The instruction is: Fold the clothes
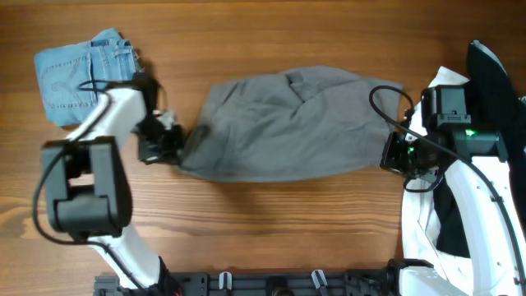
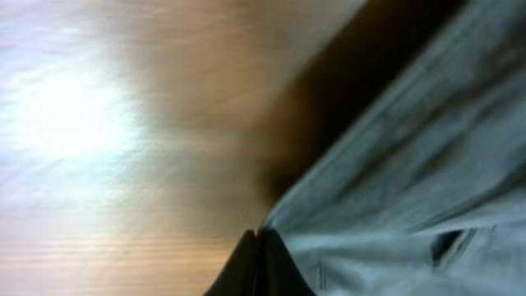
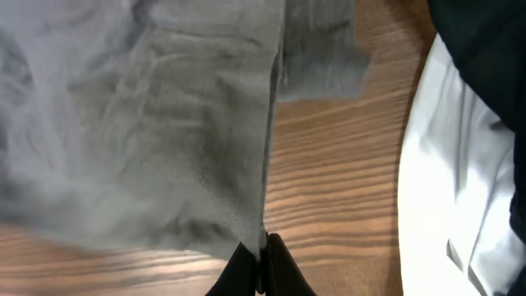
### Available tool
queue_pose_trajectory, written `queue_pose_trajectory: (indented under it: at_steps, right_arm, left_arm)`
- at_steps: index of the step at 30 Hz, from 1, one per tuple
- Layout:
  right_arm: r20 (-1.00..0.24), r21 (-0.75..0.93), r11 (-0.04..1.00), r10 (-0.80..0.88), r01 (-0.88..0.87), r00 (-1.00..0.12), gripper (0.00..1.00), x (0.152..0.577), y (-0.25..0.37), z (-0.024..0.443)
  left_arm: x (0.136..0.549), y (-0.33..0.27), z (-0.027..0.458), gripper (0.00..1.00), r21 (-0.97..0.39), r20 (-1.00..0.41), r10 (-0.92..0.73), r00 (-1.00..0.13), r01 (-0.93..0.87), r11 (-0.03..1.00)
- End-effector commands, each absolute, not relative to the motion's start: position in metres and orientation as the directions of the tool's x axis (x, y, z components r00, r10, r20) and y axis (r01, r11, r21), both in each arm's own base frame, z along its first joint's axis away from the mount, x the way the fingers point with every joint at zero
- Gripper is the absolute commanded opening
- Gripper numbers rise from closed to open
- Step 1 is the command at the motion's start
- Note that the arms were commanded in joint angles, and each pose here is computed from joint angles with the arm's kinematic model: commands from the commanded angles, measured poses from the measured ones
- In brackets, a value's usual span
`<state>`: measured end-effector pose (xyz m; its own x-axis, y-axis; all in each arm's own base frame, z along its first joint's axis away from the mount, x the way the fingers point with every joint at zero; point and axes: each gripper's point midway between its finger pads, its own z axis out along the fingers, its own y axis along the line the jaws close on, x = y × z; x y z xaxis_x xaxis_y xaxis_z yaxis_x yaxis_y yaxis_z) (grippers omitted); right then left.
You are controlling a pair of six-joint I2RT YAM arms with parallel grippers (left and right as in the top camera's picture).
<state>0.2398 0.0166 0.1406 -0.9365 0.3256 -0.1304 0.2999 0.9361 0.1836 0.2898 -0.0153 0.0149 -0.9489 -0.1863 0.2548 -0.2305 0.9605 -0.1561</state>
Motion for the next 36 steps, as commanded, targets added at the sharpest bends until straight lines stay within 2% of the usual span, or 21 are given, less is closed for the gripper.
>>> queue_pose_trajectory:
  at_steps: [1, 3, 6, 8, 10, 11, 12, 13, 14, 15, 20, 23, 28, 29, 32, 33, 36]
  right_arm:
    - [-0.096, 0.14, 0.924, 0.37, 0.355, -0.924, 0.04, 0.224, 0.01, 0.144]
    - [-0.039, 0.123, 0.911, 0.401, 0.394, -0.915, 0.04, 0.211, 0.01, 0.142]
    - [0.001, 0.136, 0.914, 0.385, 0.382, -0.923, 0.04, 0.202, 0.016, 0.142]
    - [-0.019, 0.224, 0.936, 0.283, 0.271, -0.959, 0.04, 0.21, 0.03, 0.145]
    - [-0.075, 0.274, 0.934, 0.258, 0.229, -0.963, 0.04, 0.224, 0.036, 0.148]
    - [-0.089, 0.28, 0.933, 0.259, 0.226, -0.962, 0.04, 0.228, 0.036, 0.149]
    - [-0.11, 0.289, 0.931, 0.264, 0.223, -0.958, 0.04, 0.234, 0.037, 0.15]
    - [-0.116, 0.291, 0.93, 0.268, 0.225, -0.956, 0.04, 0.236, 0.037, 0.15]
    - [-0.122, 0.293, 0.928, 0.274, 0.229, -0.954, 0.04, 0.238, 0.037, 0.151]
    - [-0.125, 0.294, 0.928, 0.275, 0.229, -0.953, 0.04, 0.238, 0.037, 0.151]
    - [-0.142, 0.296, 0.93, 0.269, 0.219, -0.953, 0.04, 0.242, 0.037, 0.151]
    - [-0.158, 0.299, 0.93, 0.269, 0.214, -0.95, 0.04, 0.246, 0.036, 0.152]
    - [-0.164, 0.298, 0.932, 0.263, 0.206, -0.951, 0.04, 0.247, 0.036, 0.153]
    - [-0.167, 0.299, 0.932, 0.263, 0.205, -0.95, 0.04, 0.248, 0.036, 0.153]
    - [-0.175, 0.299, 0.933, 0.26, 0.2, -0.949, 0.05, 0.249, 0.036, 0.153]
    - [-0.181, 0.295, 0.935, 0.257, 0.197, -0.95, 0.04, 0.25, 0.035, 0.153]
    - [-0.217, 0.21, 0.953, 0.264, 0.219, -0.94, 0.04, 0.254, 0.019, 0.157]
  left_arm:
    - [0.298, 0.055, 0.07, 0.04, -0.147, 0.129, -0.44, -0.889, -0.456, 0.878]
    - [0.289, 0.081, 0.095, 0.04, -0.193, 0.075, -0.543, -0.837, -0.546, 0.815]
    - [0.277, 0.091, 0.121, 0.04, -0.24, 0.04, -0.599, -0.799, -0.59, 0.771]
    - [0.281, 0.079, 0.138, 0.04, -0.315, -0.004, -0.572, -0.82, -0.542, 0.779]
    - [0.288, 0.058, 0.153, 0.04, -0.373, -0.069, -0.484, -0.872, -0.428, 0.823]
    - [0.288, 0.051, 0.155, 0.15, -0.373, -0.072, -0.462, -0.884, -0.406, 0.834]
    - [0.287, 0.037, 0.153, 0.4, -0.371, -0.058, -0.422, -0.905, -0.373, 0.85]
    - [0.287, 0.026, 0.146, 0.55, -0.371, -0.042, -0.399, -0.916, -0.357, 0.857]
    - [0.284, 0.013, 0.131, 0.61, -0.37, -0.011, -0.387, -0.922, -0.356, 0.858]
    - [0.282, 0.005, 0.12, 0.62, -0.369, 0.008, -0.38, -0.925, -0.356, 0.858]
    - [0.257, -0.04, 0.048, 0.64, -0.388, 0.108, -0.351, -0.93, -0.364, 0.847]
    - [0.247, -0.046, 0.012, 0.61, -0.366, 0.149, -0.392, -0.908, -0.419, 0.831]
    - [0.24, -0.043, -0.021, 0.55, -0.318, 0.209, -0.396, -0.894, -0.445, 0.837]
    - [0.245, -0.042, -0.027, 0.48, -0.324, 0.198, -0.396, -0.897, -0.441, 0.837]
    - [0.256, -0.047, -0.03, 0.09, -0.37, 0.175, -0.392, -0.903, -0.429, 0.824]
    - [0.258, -0.049, -0.028, 0.04, -0.379, 0.173, -0.39, -0.904, -0.427, 0.821]
    - [0.26, -0.044, -0.011, 0.04, -0.385, 0.168, -0.349, -0.922, -0.387, 0.838]
